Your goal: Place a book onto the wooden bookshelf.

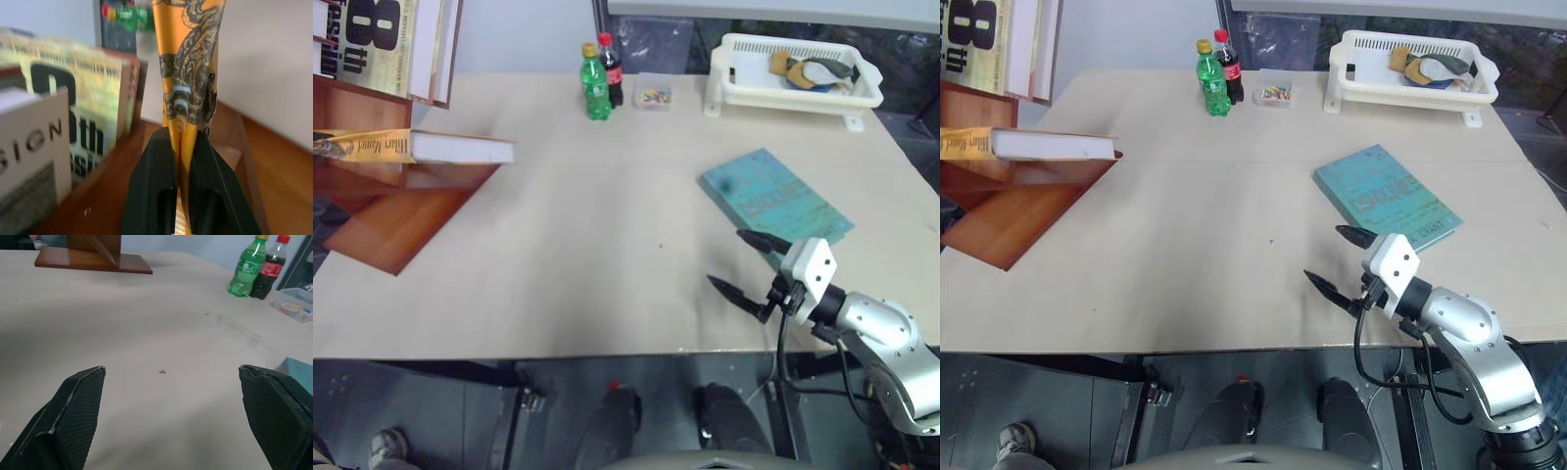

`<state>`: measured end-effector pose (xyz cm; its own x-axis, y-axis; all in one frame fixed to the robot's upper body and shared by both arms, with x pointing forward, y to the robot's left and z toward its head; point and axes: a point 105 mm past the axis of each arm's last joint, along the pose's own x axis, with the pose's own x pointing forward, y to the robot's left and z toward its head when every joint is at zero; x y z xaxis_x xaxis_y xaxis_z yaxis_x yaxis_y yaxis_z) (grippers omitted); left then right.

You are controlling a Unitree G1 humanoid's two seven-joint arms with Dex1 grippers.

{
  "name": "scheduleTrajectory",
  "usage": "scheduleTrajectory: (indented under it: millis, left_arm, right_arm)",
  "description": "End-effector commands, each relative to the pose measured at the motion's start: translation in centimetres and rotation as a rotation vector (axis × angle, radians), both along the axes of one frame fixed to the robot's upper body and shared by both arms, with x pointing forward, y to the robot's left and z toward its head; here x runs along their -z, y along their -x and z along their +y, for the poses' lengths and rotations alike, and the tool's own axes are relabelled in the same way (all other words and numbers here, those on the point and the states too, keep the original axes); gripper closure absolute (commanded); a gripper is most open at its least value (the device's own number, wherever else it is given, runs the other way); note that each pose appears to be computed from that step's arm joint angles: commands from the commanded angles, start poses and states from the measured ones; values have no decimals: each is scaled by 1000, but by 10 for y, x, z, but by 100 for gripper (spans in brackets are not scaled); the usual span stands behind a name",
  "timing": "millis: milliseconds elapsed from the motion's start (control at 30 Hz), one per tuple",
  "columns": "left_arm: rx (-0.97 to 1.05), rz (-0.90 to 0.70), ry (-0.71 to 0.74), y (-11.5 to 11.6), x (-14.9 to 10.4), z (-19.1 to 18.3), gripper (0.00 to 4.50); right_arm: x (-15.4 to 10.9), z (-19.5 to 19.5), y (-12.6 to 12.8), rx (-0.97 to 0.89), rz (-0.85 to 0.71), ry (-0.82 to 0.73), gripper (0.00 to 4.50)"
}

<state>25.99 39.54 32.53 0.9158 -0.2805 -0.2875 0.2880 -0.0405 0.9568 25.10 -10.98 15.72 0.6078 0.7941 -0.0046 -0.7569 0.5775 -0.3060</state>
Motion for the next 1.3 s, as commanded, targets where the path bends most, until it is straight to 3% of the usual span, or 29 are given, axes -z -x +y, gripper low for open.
scheduleTrajectory:
  millis: [33,167,533,867,967,1100,1233,1300]
  left_arm:
    - [-161,2,-28,-5,2,21,446]
    - [-279,-19,-67,-14,6,36,446]
    - [-178,-30,33,-4,7,26,446]
    - [315,-64,209,-3,3,-38,446]
    - [439,-10,402,-12,8,-57,446]
    - [525,247,880,-35,32,-99,446]
    - [449,492,1242,-50,62,-160,446]
    - [369,596,1342,-59,75,-195,446]
  right_arm:
    - [-13,0,7,3,-48,-6,0]
    - [-13,0,10,14,-39,-6,0]
    - [-13,2,11,17,-29,-13,0]
    - [-13,0,8,6,-29,-9,0]
    - [-15,-4,8,24,-29,-12,0]
    - [-17,-14,10,69,-39,8,0]
    - [-20,-25,13,133,-50,26,0]
    - [-21,-30,16,162,-52,38,0]
